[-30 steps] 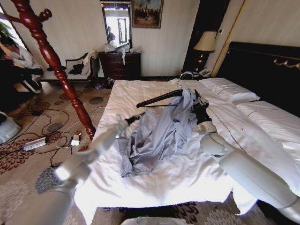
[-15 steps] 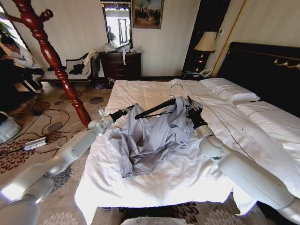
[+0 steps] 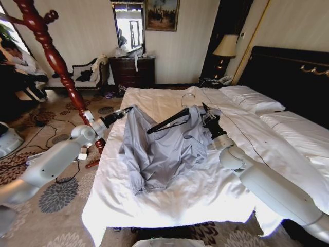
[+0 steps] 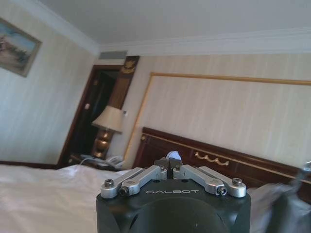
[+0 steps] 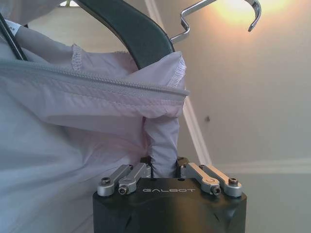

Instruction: Pick up the clothes from the bed and hang them on the clothes hanger.

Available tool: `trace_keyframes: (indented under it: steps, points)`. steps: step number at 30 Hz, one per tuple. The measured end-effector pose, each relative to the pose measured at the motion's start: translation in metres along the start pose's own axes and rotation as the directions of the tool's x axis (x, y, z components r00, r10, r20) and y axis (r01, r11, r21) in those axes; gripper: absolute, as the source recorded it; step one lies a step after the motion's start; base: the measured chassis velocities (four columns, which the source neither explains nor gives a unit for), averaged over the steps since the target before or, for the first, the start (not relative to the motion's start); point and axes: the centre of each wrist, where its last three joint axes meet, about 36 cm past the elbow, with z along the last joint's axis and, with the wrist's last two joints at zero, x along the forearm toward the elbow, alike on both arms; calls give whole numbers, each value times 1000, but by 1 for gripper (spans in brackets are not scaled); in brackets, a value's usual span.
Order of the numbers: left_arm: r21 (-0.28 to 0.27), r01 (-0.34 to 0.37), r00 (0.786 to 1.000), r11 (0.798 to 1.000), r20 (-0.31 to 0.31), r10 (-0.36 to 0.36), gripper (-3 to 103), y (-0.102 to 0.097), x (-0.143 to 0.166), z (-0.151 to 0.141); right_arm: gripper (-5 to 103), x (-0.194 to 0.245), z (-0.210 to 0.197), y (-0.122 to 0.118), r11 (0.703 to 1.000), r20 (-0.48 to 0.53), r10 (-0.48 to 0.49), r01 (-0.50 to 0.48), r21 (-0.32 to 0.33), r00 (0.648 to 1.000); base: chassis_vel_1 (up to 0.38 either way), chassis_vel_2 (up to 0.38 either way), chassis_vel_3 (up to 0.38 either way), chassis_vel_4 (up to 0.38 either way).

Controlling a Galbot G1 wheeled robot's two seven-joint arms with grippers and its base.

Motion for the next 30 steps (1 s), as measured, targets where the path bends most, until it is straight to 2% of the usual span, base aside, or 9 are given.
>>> trace_keyframes:
  steps: [1,4,6,9,13,16,18,24,30]
  points:
    - [0,0,1000,1000,0,0,0,0,0,0,20,0,0,0,1000,0,0,0,0,1000,0,0,0,0]
    - [-3,-42,999,999,-23,42,0,-42,2,-11,20,-8,11,14,1000,-46,-15,15,7,999,0,0,0,0]
    - [-4,-53,998,999,-25,53,0,-52,5,-12,20,-10,16,18,1000,-59,-17,18,10,998,0,0,0,0]
    - [-21,-71,997,997,-40,70,0,-80,39,-22,20,-16,29,22,999,-89,-25,27,21,996,0,0,0,0]
    - [-23,-63,995,998,-84,61,0,-97,63,-16,20,-16,29,22,999,-104,-36,38,16,994,0,0,0,0]
    - [-34,-52,992,998,-113,48,0,-109,66,-9,20,-19,22,21,998,-116,-55,57,10,992,0,0,0,0]
    - [-55,-28,987,998,-158,19,0,-116,55,11,20,-25,13,19,997,-114,-78,79,4,990,0,0,0,0]
    - [-98,-63,983,993,-179,45,0,-121,6,23,20,-33,1,22,994,-103,-108,107,-18,989,0,0,0,0]
    - [-136,-107,983,985,-161,84,0,-126,-41,10,20,-28,2,26,992,-118,-125,122,-33,985,0,0,0,0]
